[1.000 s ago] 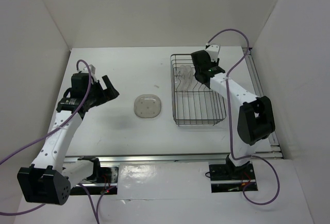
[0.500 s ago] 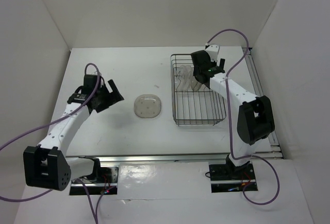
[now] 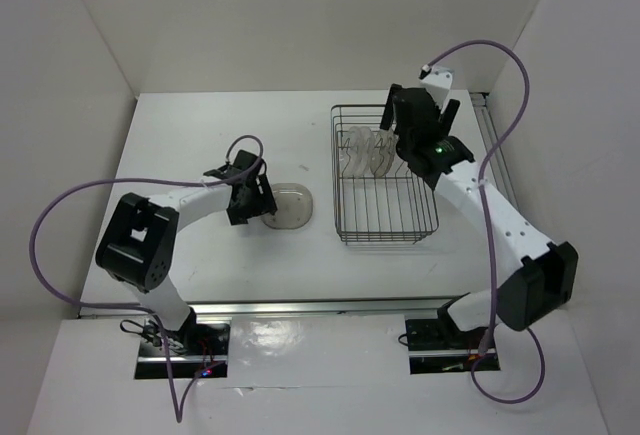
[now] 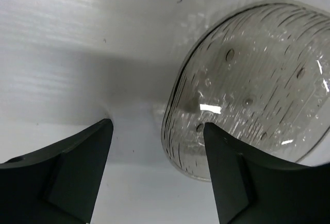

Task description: Load the plates into the dish rack

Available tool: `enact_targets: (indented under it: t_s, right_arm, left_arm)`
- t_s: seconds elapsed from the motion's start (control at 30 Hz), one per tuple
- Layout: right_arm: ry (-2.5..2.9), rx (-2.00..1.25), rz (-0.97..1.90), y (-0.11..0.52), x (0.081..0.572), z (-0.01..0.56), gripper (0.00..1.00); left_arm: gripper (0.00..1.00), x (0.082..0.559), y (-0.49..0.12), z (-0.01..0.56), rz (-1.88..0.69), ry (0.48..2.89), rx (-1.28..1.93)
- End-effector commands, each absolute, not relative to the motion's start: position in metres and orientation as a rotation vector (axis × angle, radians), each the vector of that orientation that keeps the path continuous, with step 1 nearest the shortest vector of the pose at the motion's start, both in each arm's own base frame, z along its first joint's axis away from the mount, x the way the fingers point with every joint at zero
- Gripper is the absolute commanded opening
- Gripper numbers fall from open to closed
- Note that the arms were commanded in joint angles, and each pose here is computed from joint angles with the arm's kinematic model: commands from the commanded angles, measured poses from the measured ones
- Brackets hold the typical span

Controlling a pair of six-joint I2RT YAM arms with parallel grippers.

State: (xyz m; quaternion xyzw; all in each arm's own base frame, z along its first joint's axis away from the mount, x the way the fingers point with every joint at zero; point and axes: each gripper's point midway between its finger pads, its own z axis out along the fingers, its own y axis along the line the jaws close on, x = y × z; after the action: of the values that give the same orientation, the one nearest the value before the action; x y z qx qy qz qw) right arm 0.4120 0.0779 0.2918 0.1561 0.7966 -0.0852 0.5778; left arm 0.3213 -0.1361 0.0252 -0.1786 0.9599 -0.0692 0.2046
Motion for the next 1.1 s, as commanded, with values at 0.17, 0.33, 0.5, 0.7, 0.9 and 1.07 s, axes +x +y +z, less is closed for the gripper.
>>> enact_targets:
  t_s: [0.17, 0.33, 0.5, 0.7, 0.9, 1.07]
  right_arm:
    - [1.736, 0.325, -0.006, 0.099, 0.383, 0.350, 0.98]
    - [1.716, 0.315, 0.030, 0.102, 0.375, 0.357, 0.98]
    - [1.738, 0.114, 0.175, 0.139, 0.379, 0.350, 1.00]
    - [1.603, -0.352, 0.660, 0.222, 0.345, 0.369, 1.00]
    - [1.531, -0.599, 0.913, 0.266, 0.323, 0.358, 1.00]
    - [1.569, -0.597, 0.951, 0.276, 0.334, 0.339, 1.00]
  left_arm:
    - [0.50, 0.342, -0.132, 0.011, -0.061, 2.653, -0.519]
    - [0.06, 0.341, -0.125, 0.003, 0.021, 2.681, -0.538]
    - [0.00, 0.346, -0.106, 0.023, 0.162, 2.617, -0.582]
    - [0.00, 0.354, -0.102, 0.152, -0.011, 2.342, -0.525]
    - [0.00, 0.334, -0.155, 0.260, -0.422, 2.107, -0.125]
    - [0.00, 0.304, -0.181, 0.294, -0.575, 2.010, 0.062]
